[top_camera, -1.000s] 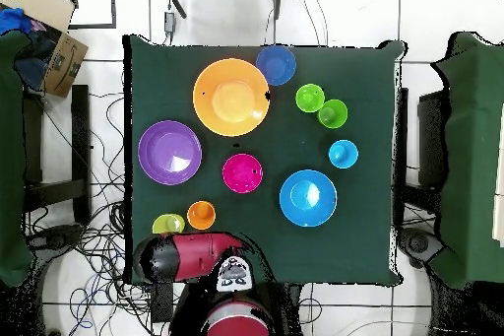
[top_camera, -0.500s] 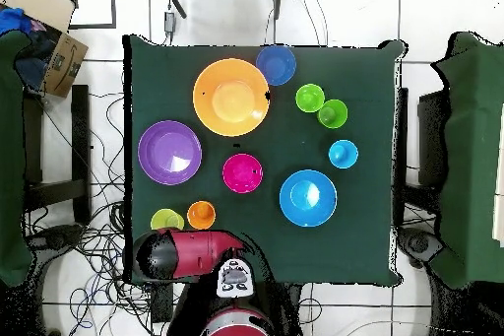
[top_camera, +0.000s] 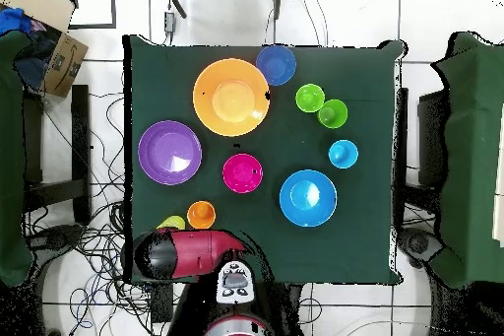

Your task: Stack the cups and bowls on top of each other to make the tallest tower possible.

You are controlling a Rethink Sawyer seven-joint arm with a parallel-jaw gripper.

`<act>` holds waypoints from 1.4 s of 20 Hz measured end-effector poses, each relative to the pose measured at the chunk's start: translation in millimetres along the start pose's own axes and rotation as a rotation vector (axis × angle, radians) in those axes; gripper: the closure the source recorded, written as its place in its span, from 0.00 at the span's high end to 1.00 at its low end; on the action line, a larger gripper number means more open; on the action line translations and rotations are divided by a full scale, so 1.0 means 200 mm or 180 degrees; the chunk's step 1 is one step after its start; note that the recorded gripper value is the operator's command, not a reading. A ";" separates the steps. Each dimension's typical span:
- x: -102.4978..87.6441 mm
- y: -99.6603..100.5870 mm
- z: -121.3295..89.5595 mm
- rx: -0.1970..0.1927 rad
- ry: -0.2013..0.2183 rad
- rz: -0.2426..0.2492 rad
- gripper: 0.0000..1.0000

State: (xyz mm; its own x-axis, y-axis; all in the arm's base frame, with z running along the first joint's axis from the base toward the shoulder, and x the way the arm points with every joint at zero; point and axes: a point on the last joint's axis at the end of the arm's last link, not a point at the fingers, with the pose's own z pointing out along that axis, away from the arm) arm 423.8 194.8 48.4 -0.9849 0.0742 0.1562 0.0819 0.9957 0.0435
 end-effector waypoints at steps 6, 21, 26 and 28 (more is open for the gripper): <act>0.01 -0.03 -0.10 0.0010 0.0089 0.0036 1.00; 0.02 -0.04 -0.07 0.0007 0.0066 0.0050 1.00; 0.02 -0.03 -0.02 0.0001 0.0003 0.0035 1.00; 0.02 -0.03 0.00 -0.0001 -0.0001 0.0038 1.00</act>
State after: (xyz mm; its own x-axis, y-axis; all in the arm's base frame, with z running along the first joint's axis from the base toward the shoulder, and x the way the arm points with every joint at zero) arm 418.4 189.3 48.0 -0.9839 0.0859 0.1565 0.0935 0.9947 0.0420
